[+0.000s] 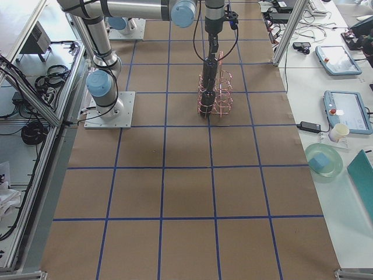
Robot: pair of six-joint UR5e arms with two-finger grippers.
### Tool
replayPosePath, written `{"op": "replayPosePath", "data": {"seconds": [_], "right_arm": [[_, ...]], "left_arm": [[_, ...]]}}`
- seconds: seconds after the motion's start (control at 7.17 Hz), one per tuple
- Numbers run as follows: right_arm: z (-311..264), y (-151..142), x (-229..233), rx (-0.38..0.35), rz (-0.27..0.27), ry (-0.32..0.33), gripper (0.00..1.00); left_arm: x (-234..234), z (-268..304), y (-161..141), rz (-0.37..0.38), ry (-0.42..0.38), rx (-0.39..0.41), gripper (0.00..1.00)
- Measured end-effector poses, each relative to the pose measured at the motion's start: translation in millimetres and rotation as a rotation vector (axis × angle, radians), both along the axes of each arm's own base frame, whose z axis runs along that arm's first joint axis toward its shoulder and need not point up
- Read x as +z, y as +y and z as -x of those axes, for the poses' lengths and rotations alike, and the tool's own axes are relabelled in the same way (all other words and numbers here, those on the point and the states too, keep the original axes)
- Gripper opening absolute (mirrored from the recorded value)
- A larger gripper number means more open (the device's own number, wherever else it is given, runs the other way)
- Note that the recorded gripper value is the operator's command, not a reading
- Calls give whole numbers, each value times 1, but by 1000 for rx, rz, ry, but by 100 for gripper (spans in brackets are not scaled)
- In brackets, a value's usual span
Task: Place wine into wine basket
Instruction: 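Carry the bottle with the right gripper over the wire rack, then lower the bottle into the empty rack slot with the right gripper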
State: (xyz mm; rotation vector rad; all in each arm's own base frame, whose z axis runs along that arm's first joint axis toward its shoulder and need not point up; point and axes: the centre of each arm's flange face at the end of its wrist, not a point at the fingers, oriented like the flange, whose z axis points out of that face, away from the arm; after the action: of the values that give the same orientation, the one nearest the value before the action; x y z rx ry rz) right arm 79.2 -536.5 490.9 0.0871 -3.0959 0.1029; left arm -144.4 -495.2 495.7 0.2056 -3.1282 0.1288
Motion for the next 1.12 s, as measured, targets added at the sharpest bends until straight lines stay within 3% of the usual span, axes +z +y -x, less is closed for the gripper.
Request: {"op": "replayPosePath", "data": {"seconds": [0.7,1.12], "right_arm": [[1,-5,-11,15,-18,0,0],[1,-7,-31,20,-55,-4,0]], "left_arm": [[0,0,0,0,-4,-3,100],[0,-1,1,-1,-11,-3,100]]}}
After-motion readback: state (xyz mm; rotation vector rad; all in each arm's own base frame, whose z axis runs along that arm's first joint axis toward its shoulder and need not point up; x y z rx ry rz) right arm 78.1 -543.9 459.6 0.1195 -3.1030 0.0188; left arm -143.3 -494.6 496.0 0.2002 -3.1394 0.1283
